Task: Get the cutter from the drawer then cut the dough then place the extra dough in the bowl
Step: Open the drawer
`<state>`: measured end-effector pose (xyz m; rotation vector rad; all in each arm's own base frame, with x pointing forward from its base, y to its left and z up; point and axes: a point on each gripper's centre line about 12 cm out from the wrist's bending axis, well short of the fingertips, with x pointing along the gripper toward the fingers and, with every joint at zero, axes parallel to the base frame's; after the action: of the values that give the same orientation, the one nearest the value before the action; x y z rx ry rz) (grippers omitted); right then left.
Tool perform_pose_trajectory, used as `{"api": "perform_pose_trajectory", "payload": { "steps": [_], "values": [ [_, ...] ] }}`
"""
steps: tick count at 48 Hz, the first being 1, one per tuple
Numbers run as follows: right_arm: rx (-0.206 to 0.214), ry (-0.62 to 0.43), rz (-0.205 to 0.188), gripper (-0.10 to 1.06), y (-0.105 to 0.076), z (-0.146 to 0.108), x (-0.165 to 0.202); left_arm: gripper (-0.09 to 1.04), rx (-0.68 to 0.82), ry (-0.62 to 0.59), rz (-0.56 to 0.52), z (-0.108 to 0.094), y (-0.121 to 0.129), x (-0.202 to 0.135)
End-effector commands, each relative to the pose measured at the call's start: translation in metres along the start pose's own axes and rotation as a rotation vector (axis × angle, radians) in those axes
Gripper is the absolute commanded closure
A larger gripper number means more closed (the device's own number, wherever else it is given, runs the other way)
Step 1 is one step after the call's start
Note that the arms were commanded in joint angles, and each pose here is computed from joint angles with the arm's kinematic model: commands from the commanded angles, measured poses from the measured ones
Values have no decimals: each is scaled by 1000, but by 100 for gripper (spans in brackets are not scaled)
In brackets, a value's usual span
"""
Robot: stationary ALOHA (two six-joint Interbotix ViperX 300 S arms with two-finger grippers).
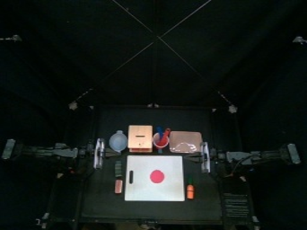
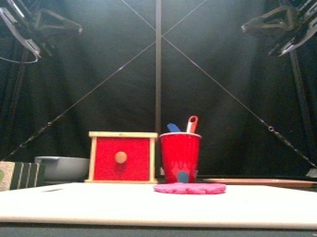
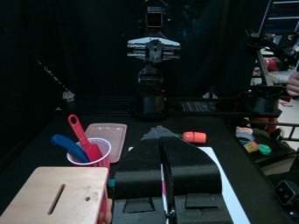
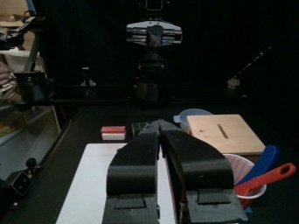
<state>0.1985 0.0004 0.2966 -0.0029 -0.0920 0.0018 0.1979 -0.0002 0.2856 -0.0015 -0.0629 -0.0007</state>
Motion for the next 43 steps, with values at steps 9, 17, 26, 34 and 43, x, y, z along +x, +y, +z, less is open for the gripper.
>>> {"api": "perform_pose_trajectory", "payload": {
  "steps": [9, 17, 26, 34, 43],
  "values": [
    [-1, 107, -85, 95, -20, -16, 38, 95, -111, -14, 35, 0, 4, 18],
    [-53, 99, -144, 95, -45, -13, 86, 95, -199, -69, 61, -3, 4, 29],
    [-91, 48, -167, 95, -70, -27, 136, 95, -407, -153, 113, -8, 2, 38],
    [-113, 32, -162, 95, -88, -57, 182, 95, -449, -124, 106, -26, -14, 52],
    [-131, 61, -146, 95, -102, -83, 228, 95, -507, -55, 168, -46, -15, 64]
  ]
}}
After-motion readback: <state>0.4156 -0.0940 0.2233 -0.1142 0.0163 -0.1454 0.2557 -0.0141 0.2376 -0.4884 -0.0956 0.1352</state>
